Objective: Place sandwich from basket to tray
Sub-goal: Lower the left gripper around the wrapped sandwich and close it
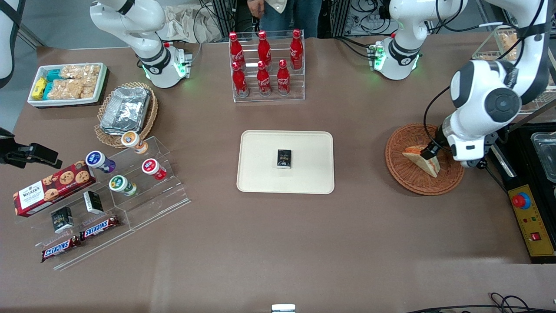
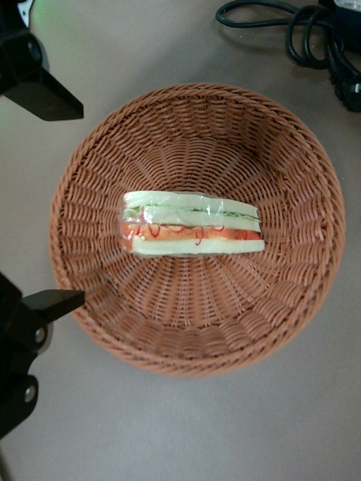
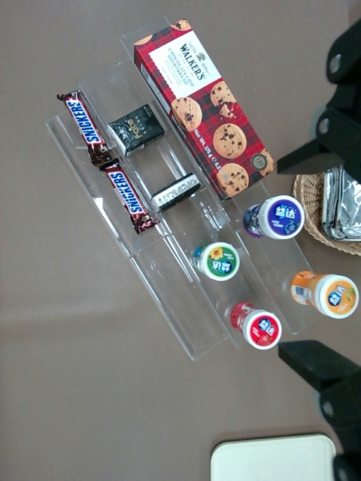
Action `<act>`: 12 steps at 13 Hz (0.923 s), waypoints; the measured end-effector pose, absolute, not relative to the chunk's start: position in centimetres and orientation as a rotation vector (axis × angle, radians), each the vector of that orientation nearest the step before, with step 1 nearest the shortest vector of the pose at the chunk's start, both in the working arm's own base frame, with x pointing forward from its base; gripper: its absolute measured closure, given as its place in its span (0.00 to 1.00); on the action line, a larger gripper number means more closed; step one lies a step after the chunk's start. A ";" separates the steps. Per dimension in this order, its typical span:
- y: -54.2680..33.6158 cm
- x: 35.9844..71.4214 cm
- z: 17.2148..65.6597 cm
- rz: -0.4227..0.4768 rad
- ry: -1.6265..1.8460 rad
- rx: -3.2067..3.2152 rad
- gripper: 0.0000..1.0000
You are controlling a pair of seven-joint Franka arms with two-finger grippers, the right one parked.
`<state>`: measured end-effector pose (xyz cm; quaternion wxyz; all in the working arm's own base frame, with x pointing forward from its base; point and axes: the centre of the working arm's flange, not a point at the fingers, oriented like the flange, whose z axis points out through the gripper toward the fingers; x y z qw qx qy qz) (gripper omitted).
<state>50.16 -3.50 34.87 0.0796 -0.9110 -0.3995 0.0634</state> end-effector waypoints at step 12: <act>-1.0 50.6 28.0 0.179 -1.182 -2.710 0.00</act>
